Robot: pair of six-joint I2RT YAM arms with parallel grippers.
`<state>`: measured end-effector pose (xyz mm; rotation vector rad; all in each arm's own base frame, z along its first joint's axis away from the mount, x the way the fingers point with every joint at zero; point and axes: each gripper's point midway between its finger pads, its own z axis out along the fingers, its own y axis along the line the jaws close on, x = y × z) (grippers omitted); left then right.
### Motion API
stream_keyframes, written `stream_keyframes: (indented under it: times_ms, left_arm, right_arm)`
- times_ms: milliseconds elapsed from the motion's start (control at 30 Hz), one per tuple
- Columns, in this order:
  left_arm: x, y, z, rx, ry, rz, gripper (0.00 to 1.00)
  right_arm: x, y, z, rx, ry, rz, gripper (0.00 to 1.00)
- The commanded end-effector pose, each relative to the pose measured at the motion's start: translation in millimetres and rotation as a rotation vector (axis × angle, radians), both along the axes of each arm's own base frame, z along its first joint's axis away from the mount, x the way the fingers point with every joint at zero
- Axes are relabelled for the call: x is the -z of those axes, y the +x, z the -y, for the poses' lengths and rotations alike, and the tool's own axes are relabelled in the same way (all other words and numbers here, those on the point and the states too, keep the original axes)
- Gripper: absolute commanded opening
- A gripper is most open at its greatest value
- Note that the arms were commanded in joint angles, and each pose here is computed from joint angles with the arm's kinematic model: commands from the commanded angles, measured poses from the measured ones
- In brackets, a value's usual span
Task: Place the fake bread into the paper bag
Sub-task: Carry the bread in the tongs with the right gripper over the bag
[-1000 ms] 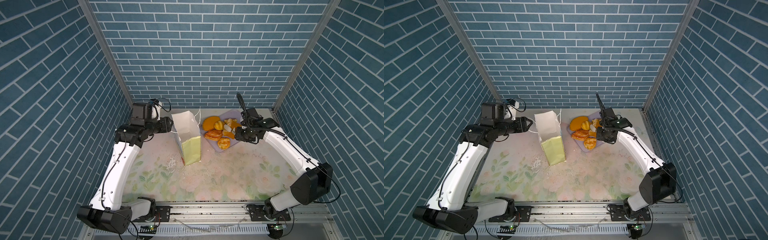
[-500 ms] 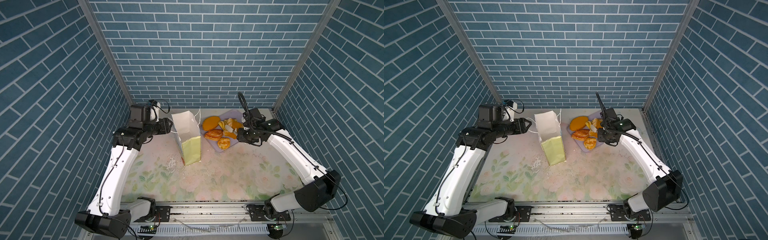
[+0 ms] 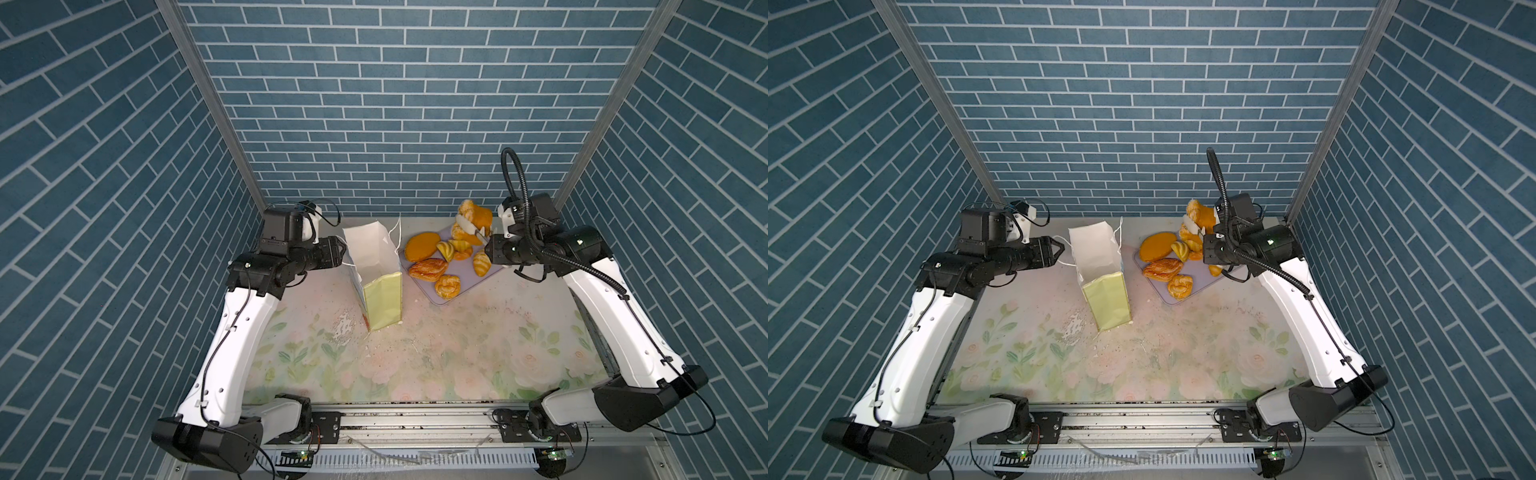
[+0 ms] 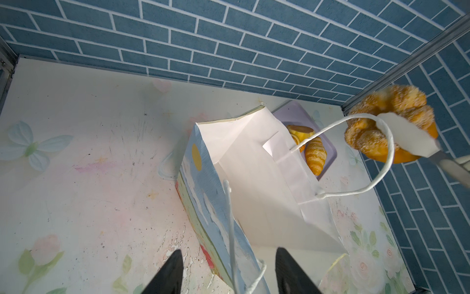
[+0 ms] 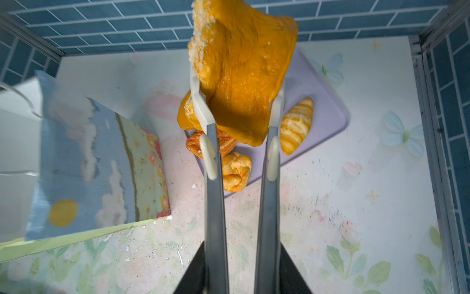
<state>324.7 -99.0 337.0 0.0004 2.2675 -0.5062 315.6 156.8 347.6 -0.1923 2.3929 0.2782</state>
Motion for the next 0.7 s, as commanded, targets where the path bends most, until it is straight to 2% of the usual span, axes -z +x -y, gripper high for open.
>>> stream_keyframes:
  times_ms: [0,233,400,567,667]
  left_arm:
    - [1.2,-1.9,-5.1,-0.011,0.025,-0.006,0.6]
    - [5.3,0.6,-4.2,0.0,0.038,-0.024,0.6]
    - [5.9,0.3,-3.5,0.01,0.044,-0.029,0.6]
    - [16.0,3.6,-0.6,0.022,0.041,-0.061,0.59]
    - [20.1,4.9,-0.2,0.019,0.038,-0.07,0.56]
  right_arm:
    - [-37.3,7.5,-14.1,-0.092,-0.011,0.108,0.28]
    - [-88.8,3.8,-67.8,-0.299,0.04,0.231,0.28]
    - [-113.3,-9.7,-106.4,-0.427,0.019,0.319,0.28]
    - [-128.7,-29.3,-135.7,-0.535,0.007,0.399,0.28]
    - [-126.7,-40.6,-151.9,-0.593,0.023,0.395,0.28]
